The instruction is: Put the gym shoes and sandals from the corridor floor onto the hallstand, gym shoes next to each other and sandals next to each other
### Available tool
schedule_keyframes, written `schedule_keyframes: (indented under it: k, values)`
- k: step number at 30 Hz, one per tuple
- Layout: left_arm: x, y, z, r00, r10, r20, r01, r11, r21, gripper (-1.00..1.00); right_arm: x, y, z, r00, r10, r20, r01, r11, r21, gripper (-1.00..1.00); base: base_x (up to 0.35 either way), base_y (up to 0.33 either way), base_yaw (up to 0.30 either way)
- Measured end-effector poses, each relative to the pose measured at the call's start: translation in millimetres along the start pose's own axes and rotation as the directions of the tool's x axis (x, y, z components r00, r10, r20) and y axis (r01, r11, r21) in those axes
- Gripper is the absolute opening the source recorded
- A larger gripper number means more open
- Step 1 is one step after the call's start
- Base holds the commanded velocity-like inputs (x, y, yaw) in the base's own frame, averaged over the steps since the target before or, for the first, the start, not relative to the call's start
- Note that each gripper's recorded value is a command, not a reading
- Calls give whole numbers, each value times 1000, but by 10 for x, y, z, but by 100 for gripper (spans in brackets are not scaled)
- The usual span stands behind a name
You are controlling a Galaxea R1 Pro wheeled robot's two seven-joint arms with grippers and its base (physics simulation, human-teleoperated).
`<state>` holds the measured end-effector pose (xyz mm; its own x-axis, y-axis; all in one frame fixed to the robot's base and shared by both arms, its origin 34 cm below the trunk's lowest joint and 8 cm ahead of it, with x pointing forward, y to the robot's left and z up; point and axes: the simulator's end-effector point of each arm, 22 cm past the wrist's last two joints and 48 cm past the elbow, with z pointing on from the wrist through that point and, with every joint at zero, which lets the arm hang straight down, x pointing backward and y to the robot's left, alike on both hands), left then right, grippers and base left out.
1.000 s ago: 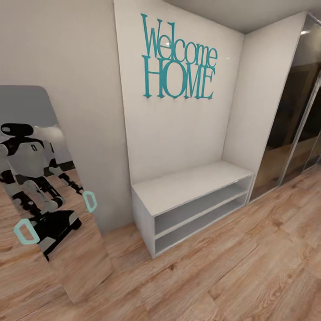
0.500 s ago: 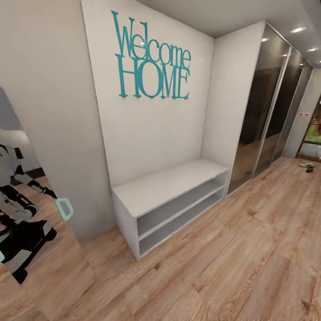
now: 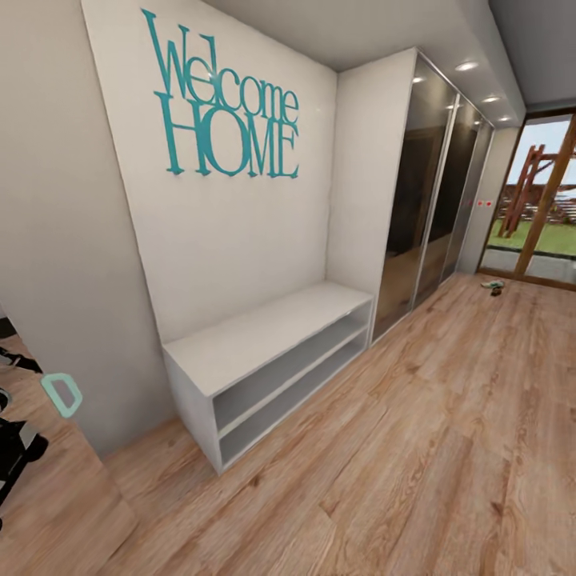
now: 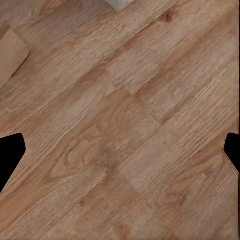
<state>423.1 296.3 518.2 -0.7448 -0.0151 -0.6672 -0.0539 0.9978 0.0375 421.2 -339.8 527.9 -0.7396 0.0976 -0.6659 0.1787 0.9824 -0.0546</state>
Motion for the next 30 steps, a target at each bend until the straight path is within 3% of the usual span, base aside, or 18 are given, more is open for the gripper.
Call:
schedule_keyframes:
  k: [9, 16, 30]
  values:
    - [1, -11, 0, 1000, 0, 0, 0, 1000, 2, 100, -5, 3, 1, 1000, 0, 1, 0, 1000, -1, 100, 0, -155, -168]
    - [0, -5, 0, 1000, 0, 0, 0, 1000, 2, 100, -5, 8, 1, 1000, 1, 1, -1, 1000, -1, 100, 0, -158, -30]
    - [4, 5, -1, 1000, 1, 0, -1, 1000, 1, 100, -4, 12, 1, 1000, 1, 1, -1, 1000, -1, 100, 0, -21, -3]
